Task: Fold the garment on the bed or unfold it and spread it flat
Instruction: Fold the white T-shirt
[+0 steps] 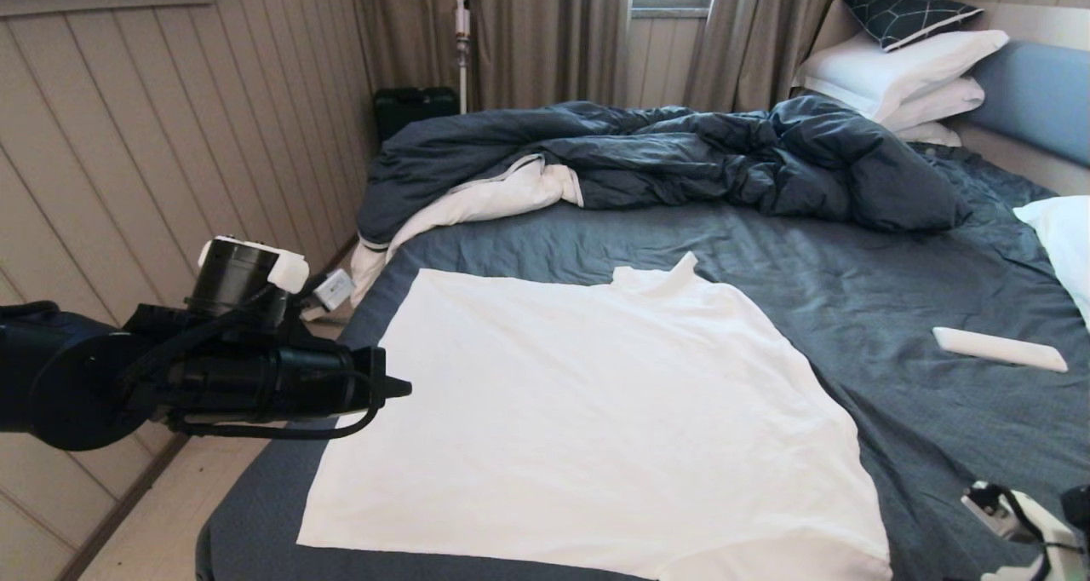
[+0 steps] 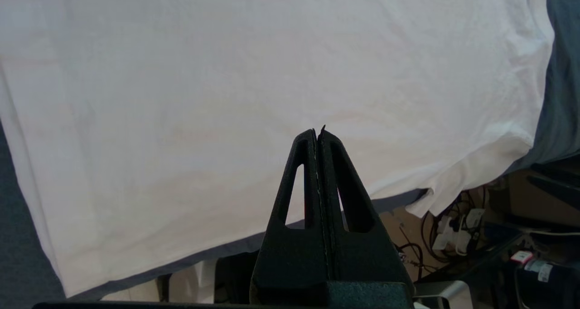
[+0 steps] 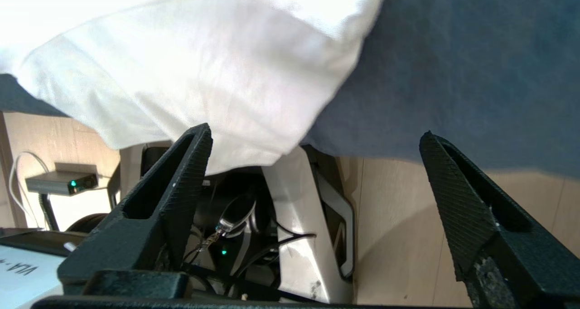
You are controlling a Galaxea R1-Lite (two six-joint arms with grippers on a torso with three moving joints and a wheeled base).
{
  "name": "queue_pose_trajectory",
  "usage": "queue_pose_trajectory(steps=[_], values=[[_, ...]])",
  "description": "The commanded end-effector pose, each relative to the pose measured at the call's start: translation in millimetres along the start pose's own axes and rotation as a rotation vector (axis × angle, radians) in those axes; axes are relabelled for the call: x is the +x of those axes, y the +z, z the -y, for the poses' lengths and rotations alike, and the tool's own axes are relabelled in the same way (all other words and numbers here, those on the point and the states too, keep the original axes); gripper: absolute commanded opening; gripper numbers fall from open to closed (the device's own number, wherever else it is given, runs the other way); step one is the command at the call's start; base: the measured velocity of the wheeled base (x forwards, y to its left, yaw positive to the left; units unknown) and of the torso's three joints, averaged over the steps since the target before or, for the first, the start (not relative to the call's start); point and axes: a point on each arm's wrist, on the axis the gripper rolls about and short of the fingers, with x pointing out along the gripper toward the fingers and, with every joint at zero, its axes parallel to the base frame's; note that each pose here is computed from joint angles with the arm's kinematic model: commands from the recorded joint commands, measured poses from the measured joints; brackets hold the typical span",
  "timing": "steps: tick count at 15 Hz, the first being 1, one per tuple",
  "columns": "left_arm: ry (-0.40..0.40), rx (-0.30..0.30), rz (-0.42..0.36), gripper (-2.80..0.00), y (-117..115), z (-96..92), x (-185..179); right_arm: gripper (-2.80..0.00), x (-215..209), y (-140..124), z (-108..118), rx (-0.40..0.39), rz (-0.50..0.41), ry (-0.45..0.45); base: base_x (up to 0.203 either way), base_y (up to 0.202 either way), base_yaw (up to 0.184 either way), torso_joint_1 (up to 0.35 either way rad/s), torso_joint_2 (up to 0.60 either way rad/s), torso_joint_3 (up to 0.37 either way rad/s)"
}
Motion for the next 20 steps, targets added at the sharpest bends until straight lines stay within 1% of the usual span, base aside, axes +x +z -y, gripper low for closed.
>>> queue_pose_trajectory(steps=[1,3,5,6,10,14,16,19,20], values=[[-0.003,-0.001,0.0,-2.8,1.4,0.1,1.9,0.0,10.6,-3.6,1.0,0.007,-0.065,0.025,0.0,0.0,0.0,0.0,0.0,0.0],[-0.004,0.001,0.006,-2.8,3.8,0.8,2.2,0.0,14.7,-4.8,-4.4,-0.016,-0.087,0.098,0.0,0.0,0.0,0.0,0.0,0.0],[-0.006,0.002,0.008,-2.8,4.6,1.3,2.0,0.0,19.0,-5.9,-6.2,-0.013,-0.112,0.162,0.0,0.0,0.0,0.0,0.0,0.0],[-0.004,0.0,0.007,-2.8,4.3,0.8,2.0,0.0,21.0,-7.1,-5.8,-0.004,-0.127,0.176,0.0,0.0,0.0,0.0,0.0,0.0],[-0.005,0.001,0.007,-2.8,4.3,1.2,2.1,0.0,33.2,-6.0,-2.7,-0.005,-0.149,0.186,0.0,0.0,0.0,0.0,0.0,0.0],[-0.008,0.003,0.014,-2.8,6.6,2.0,1.6,0.0,44.8,-8.1,-1.2,-0.051,-0.096,0.192,0.0,0.0,0.0,0.0,0.0,0.0],[-0.007,0.003,0.012,-2.8,7.4,1.9,3.9,0.0,47.3,-7.7,-3.1,-0.062,-0.096,0.202,0.0,0.0,0.0,0.0,0.0,0.0],[-0.005,0.001,0.005,-2.8,6.8,0.7,6.8,0.0,47.9,-7.7,-8.2,-0.076,-0.099,0.266,0.0,0.0,0.0,0.0,0.0,0.0],[-0.003,-0.001,0.003,-2.8,6.5,-0.1,7.2,0.0,48.4,-7.5,-8.7,-0.078,-0.1,0.272,0.0,0.0,0.0,0.0,0.0,0.0]])
